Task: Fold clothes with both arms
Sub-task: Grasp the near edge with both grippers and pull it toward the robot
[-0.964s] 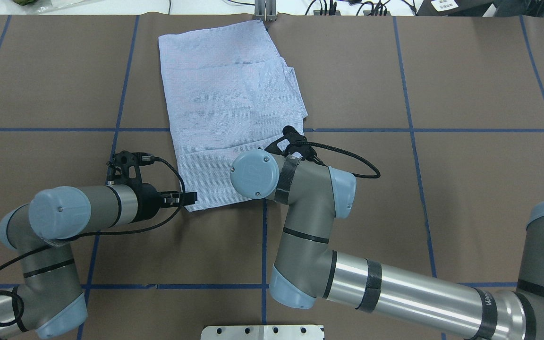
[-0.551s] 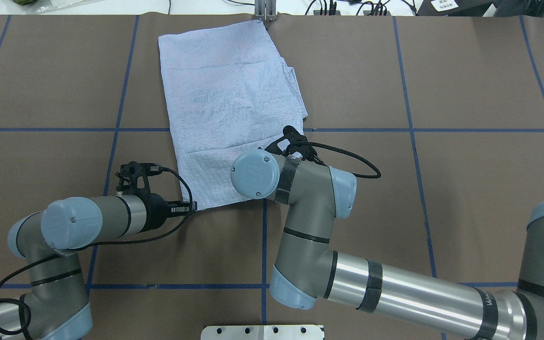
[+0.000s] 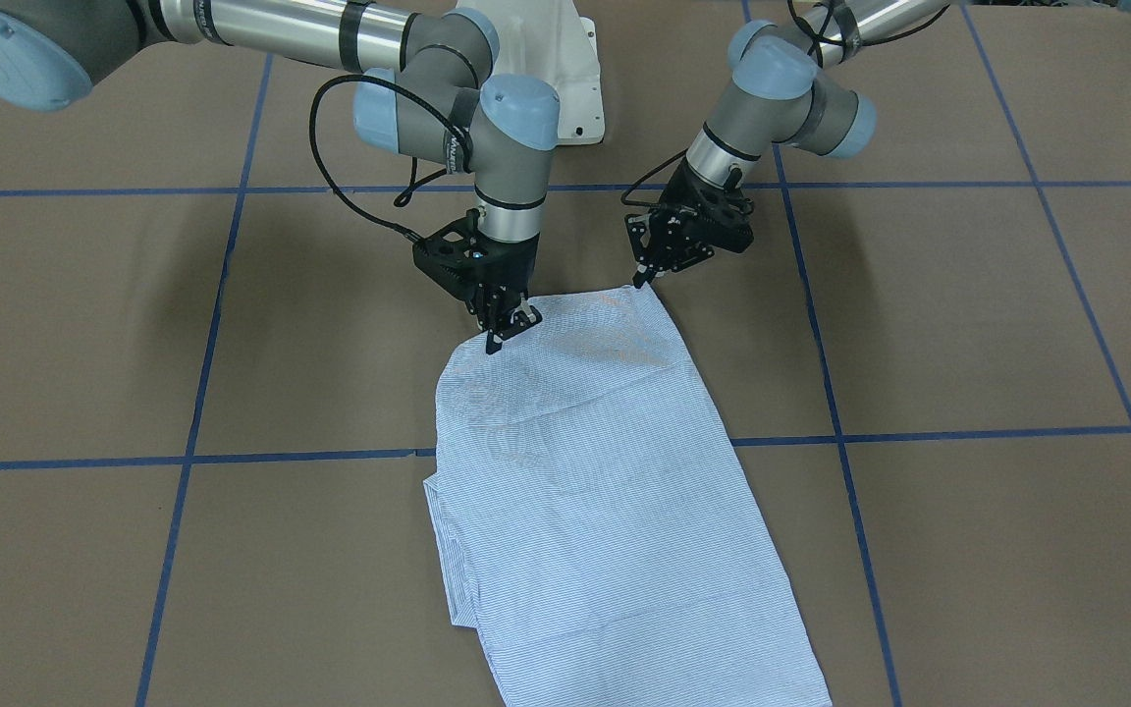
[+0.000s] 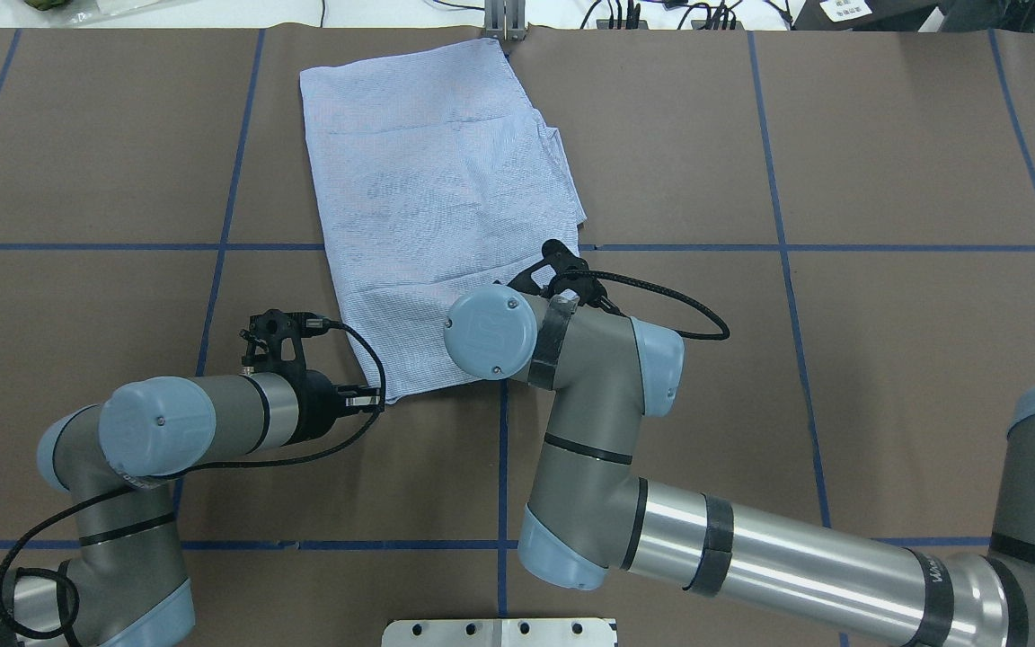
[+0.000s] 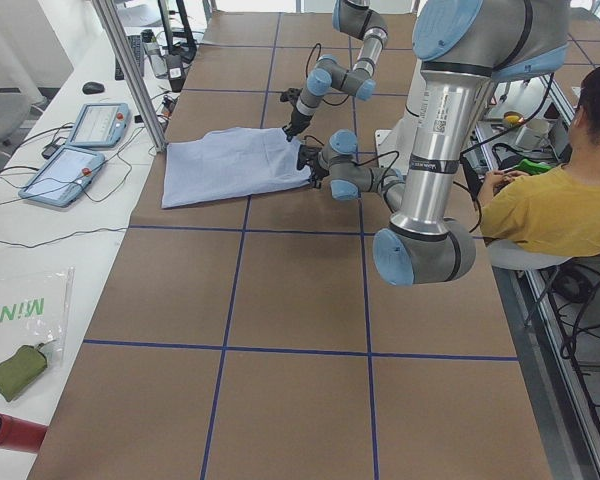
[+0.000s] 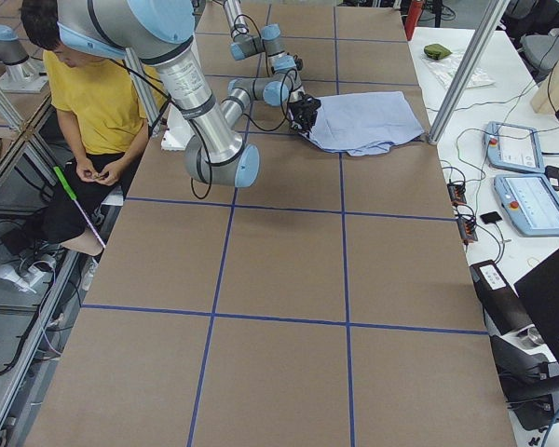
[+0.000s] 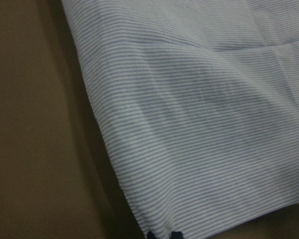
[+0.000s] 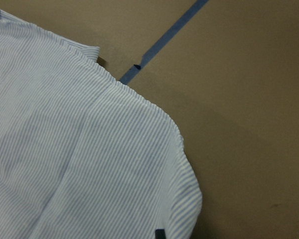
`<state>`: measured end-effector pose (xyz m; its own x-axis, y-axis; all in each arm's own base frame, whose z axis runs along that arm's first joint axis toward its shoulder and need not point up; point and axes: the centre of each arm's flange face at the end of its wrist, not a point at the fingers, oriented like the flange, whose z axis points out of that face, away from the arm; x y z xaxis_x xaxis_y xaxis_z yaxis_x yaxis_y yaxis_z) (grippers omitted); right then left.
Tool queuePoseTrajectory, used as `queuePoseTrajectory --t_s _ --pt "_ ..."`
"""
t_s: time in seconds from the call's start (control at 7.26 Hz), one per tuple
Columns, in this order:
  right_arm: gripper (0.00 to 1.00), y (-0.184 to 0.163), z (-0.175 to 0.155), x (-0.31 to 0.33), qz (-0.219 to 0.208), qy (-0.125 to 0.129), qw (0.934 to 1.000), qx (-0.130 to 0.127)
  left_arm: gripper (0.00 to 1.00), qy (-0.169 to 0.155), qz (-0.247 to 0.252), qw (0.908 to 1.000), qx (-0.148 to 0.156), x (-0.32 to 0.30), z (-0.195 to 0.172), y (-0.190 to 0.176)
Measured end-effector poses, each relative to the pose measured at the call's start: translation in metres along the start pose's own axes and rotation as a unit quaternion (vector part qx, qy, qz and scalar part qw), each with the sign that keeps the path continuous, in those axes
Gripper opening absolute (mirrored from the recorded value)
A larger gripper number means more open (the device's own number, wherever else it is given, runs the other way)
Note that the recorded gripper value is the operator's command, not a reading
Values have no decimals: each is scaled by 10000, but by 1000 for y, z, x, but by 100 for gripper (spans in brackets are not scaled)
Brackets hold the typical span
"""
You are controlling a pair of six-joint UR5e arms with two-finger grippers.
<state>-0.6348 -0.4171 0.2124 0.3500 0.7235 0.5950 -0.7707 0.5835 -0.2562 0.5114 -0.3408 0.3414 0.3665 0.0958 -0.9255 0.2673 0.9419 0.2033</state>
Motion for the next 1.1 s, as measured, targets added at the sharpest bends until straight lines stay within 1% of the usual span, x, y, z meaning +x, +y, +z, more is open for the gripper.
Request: queuePoseTrajectory --t_s 0.14,0.28,0.41,0.55,0.69,0.83,0.96,1.1 --pt "0 -9 -4 13 0 -40 10000 -29 0 110 0 9999 12 11 -5 -2" --pt "0 -20 -17 40 -25 -129 9999 -100 0 252 -1 9997 28 22 -14 -4" --pt "0 -21 -44 73 -132 -240 9994 -197 0 430 -22 9991 4 35 -26 -2" --pt "0 -12 -85 108 -315 -328 9985 -307 0 650 -59 9978 -86 50 -42 5" --pt "0 2 -127 139 -495 -347 9973 -410 0 885 -111 9958 -228 64 -63 20" --pt "0 17 -167 168 -640 -327 9960 -522 0 1122 -195 9925 -434 76 -92 41" --pt "0 26 -202 194 -737 -273 9950 -624 0 1319 -287 9887 -659 84 -131 61" --pt "0 27 -231 215 -796 -182 9943 -683 0 1469 -371 9849 -836 91 -167 73"
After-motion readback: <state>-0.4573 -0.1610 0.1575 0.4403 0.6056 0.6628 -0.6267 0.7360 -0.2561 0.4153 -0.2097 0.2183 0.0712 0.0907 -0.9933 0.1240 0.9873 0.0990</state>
